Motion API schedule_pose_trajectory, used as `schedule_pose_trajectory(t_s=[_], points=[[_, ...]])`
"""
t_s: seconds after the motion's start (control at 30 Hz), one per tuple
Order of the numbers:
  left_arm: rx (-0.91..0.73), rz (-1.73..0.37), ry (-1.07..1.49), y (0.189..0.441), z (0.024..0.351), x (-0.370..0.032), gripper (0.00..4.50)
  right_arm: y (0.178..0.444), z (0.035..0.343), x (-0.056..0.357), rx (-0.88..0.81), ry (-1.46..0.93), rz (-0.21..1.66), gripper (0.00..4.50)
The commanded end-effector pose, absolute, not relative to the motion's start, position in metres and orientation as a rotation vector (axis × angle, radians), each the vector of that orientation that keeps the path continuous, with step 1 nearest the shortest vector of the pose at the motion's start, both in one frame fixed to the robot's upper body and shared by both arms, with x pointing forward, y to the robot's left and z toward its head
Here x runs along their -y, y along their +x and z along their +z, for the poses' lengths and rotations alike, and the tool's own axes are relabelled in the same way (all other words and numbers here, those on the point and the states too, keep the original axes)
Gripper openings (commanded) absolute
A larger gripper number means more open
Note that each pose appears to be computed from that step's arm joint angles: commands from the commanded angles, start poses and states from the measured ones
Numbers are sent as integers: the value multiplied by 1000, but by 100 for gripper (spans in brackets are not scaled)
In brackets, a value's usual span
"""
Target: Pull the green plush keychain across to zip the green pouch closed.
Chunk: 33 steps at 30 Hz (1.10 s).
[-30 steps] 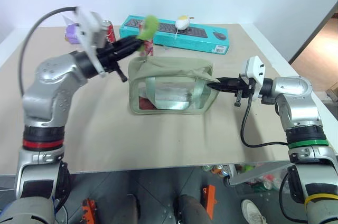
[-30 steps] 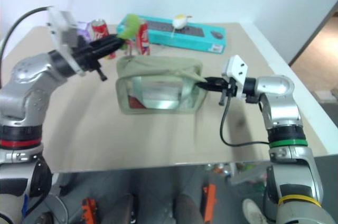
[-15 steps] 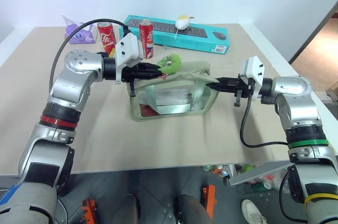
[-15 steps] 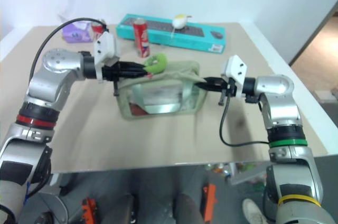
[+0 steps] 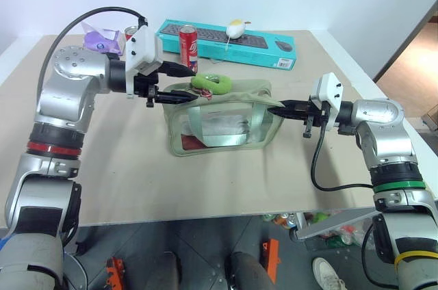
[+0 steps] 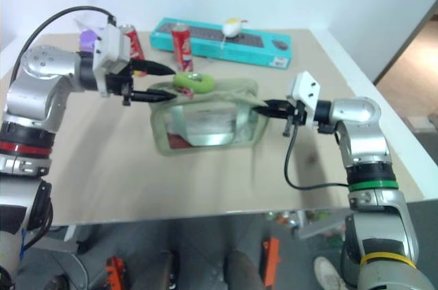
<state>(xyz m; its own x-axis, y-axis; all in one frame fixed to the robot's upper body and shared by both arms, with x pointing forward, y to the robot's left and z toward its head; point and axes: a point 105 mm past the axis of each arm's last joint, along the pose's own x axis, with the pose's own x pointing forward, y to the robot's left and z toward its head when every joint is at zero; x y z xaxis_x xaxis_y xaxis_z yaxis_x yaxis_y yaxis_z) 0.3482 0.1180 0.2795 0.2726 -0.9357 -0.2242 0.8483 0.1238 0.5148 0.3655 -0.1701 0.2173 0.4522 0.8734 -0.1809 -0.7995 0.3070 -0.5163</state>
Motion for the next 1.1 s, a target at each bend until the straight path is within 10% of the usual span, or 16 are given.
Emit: schedule_pose_trajectory(t_s=[0.03,0.97,1.1], points=[[213,-1298,593,333,295,-124,271,366,227,171,171,-616,1101,0],[233,-798,156,321,227,-134,271,368,228,169,171,-631,1129,0],[252,-804,152,324,233,-131,154,366,227,171,166,-632,1127,0]])
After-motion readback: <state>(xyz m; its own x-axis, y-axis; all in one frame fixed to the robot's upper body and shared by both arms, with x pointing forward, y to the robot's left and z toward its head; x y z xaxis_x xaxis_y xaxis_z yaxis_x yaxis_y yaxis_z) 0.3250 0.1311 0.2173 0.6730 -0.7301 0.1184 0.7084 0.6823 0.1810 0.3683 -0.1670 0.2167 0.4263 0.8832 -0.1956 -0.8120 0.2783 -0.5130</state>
